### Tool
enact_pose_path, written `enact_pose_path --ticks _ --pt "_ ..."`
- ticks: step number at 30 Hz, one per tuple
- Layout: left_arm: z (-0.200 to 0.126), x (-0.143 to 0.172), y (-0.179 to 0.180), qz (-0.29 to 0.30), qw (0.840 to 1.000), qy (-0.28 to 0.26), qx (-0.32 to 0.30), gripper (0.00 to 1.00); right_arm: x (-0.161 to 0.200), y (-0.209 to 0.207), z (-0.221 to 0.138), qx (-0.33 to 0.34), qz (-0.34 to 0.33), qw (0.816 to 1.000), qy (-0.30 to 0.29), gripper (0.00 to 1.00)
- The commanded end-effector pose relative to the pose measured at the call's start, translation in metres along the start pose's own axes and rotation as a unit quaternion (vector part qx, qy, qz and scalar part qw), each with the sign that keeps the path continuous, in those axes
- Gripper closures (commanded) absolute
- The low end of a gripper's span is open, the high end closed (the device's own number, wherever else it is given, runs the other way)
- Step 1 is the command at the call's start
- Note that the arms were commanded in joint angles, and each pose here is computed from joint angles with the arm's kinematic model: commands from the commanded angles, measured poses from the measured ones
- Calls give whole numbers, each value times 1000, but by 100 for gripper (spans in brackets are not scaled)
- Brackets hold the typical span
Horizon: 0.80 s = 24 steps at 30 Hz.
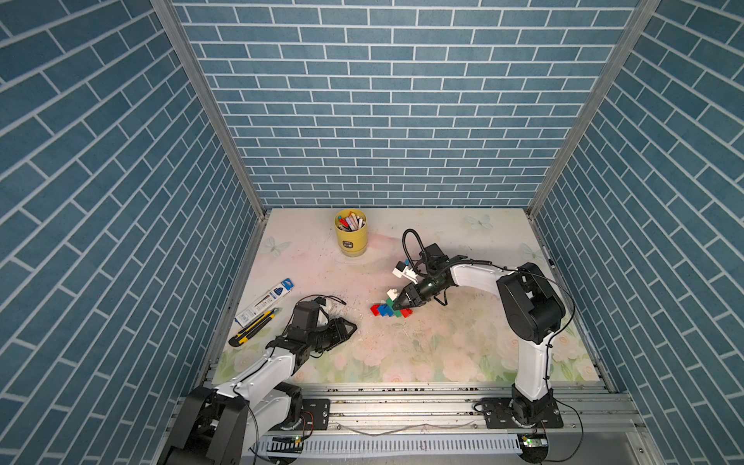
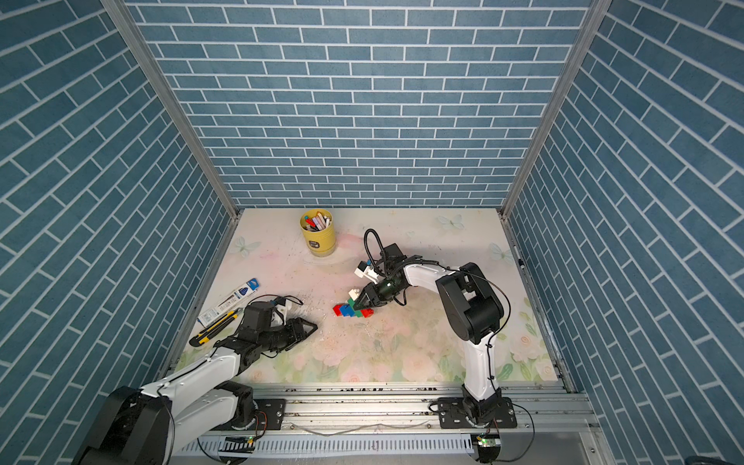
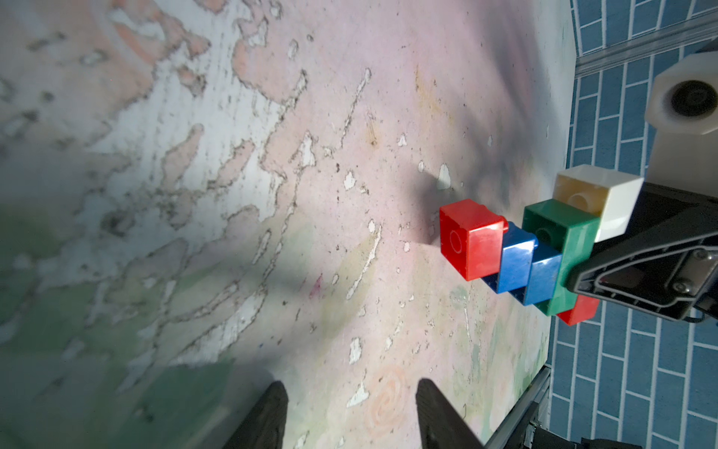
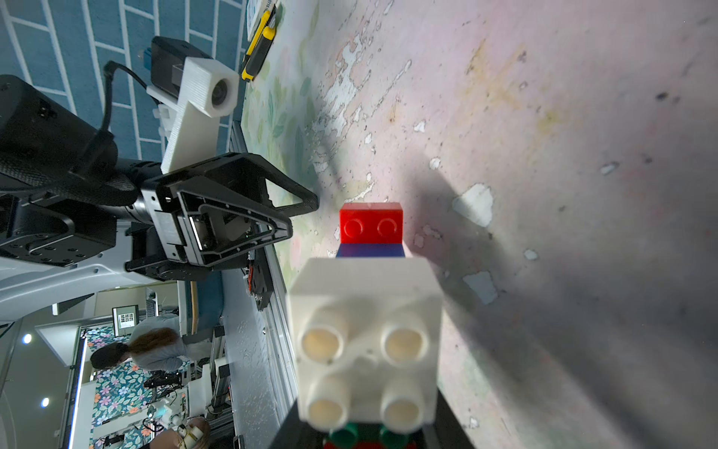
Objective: Assemble the letter y with lego
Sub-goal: Place the lego brick at the center of the board.
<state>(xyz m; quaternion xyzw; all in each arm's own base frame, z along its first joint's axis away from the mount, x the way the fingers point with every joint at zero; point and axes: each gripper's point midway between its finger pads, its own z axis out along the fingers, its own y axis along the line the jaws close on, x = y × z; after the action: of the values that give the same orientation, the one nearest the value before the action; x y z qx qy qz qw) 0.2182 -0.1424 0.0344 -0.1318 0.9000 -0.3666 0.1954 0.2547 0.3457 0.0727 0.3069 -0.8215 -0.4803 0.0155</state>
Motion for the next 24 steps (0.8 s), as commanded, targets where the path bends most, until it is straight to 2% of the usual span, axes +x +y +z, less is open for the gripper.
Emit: enact_pose_path --ticks 1,10,17,24 --pt "0 -3 0 3 1000 -2 -4 44 4 -3 2 -24 7 1000 2 71" --pt "0 -3 3 2 1000 -2 -9 44 5 -9 4 -35 16 999 2 68" --pt "0 -2 4 2 1000 -2 -11 44 5 -18 3 -35 27 999 1 60" --pt "-1 -1 4 1 1000 -1 -11 44 0 -26 -3 -23 35 999 -9 56"
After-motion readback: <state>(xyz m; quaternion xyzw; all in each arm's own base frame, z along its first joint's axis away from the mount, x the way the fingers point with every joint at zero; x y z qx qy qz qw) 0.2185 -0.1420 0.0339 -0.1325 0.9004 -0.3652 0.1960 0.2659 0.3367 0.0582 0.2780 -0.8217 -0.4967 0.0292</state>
